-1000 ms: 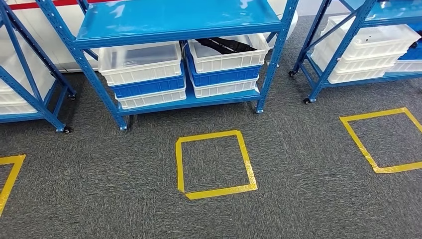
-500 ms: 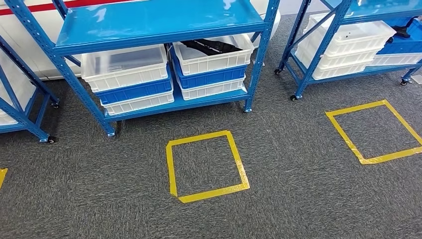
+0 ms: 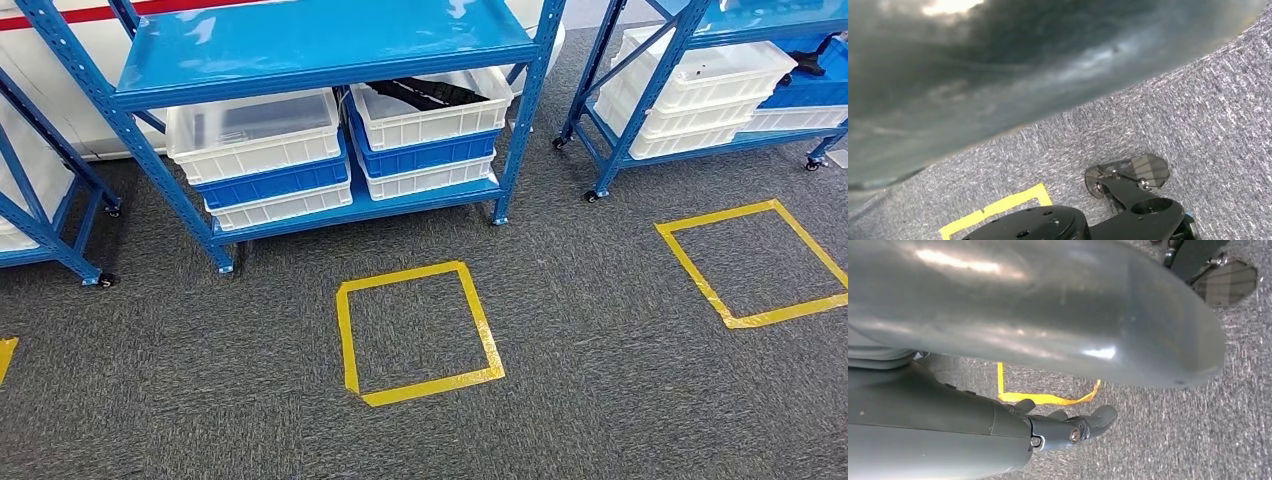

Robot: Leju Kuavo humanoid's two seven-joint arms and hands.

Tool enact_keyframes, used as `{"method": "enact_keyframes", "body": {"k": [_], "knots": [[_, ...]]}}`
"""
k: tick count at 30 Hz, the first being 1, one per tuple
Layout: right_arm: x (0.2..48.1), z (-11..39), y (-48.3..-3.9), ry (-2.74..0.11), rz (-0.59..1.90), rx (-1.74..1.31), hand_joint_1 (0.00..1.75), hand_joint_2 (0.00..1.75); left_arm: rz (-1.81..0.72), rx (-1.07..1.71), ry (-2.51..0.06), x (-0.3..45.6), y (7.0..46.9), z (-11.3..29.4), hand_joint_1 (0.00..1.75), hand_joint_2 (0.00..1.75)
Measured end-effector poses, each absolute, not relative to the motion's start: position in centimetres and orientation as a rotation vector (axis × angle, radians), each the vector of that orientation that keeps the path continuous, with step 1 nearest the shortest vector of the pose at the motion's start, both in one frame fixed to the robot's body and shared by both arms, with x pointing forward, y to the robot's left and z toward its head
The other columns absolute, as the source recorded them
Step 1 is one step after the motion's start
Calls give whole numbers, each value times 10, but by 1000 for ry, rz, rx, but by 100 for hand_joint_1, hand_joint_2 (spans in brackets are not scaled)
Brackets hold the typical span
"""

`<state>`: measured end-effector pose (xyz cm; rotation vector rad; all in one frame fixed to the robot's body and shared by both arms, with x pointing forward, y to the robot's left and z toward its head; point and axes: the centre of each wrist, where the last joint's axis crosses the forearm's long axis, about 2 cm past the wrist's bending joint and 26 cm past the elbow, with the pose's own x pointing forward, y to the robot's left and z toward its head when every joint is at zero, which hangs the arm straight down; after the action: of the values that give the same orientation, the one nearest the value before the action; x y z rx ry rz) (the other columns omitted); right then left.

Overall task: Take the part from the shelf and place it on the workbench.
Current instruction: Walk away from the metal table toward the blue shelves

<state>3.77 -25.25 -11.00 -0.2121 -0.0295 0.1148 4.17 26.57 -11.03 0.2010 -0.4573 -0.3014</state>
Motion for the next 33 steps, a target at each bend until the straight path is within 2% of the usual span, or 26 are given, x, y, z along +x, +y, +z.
{"method": "enact_keyframes", "body": {"k": [33], "knots": [[37, -110, -248, -10, 180, -169, 0, 0, -293, 199, -453, 42, 267, -110, 0, 0]]}}
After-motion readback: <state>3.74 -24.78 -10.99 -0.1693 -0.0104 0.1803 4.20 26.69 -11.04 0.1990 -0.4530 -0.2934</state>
